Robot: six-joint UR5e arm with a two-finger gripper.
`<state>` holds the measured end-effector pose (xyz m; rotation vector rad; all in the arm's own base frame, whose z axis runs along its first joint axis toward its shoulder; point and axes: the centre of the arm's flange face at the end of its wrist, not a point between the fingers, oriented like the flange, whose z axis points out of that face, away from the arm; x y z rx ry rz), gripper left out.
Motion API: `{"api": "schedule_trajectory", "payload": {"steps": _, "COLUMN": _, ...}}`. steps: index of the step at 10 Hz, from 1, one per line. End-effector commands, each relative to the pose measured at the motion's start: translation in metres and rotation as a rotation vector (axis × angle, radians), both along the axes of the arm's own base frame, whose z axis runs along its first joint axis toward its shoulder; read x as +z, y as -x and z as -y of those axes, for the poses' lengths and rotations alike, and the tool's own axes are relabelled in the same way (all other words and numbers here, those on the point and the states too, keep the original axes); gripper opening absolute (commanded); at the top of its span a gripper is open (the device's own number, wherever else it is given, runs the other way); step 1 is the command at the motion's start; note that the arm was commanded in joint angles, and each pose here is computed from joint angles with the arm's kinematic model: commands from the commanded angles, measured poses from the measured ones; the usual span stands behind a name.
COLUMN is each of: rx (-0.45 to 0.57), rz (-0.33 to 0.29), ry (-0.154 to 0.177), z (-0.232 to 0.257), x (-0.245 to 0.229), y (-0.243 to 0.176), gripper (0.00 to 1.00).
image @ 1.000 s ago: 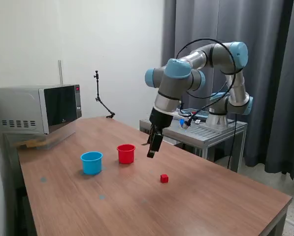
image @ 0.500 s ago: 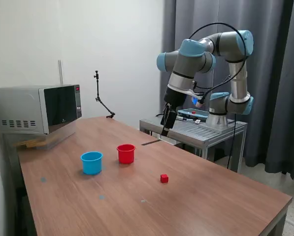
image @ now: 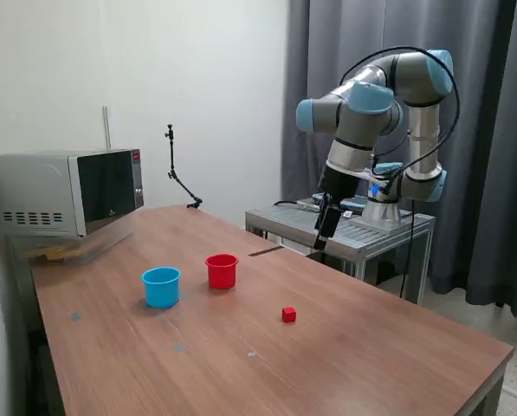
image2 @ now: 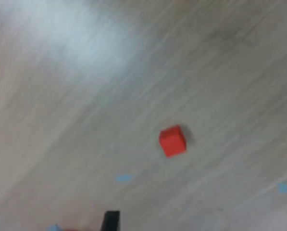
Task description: Place red objects in the red bin, and blue objects in the blue bin.
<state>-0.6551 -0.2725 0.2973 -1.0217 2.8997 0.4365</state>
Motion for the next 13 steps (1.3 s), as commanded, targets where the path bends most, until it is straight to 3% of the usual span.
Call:
{"api": "schedule_trajectory", "payload": {"steps": 1, "rx": -0.284, "rz": -0.055, "ry": 0.007, "z": 0.003, "x": -0.019, "y": -0.007, "gripper": 1.0}}
{"api": "schedule_trajectory", "payload": {"steps": 2, "rx": -0.41, "rz": -0.078, "ry": 0.008, "z": 0.003, "x": -0.029, "y": -0.008, "gripper": 1.0}}
{"api": "schedule_trajectory", "payload": {"steps": 4, "rx": -0.52, "rz": -0.082, "ry": 0.015, "z": 0.005, "x": -0.051, "y": 0.0, "gripper": 1.0}}
{"api": "schedule_trajectory", "payload": {"steps": 5, "rx": -0.528, "rz": -0.068, "ry": 0.054, "z": 0.009, "x": -0.054, "y": 0.004, "gripper": 1.0}}
{"api": "schedule_trajectory", "payload": {"steps": 6, "rx": -0.53, "rz": -0.062, "ry": 0.071, "z": 0.011, "x": -0.056, "y": 0.005, "gripper": 1.0}}
{"api": "schedule_trajectory", "payload": {"steps": 13, "rx": -0.561, "rz": -0.054, "ry": 0.055, "z": -0.005, "x": -0.057, "y": 0.014, "gripper": 1.0}}
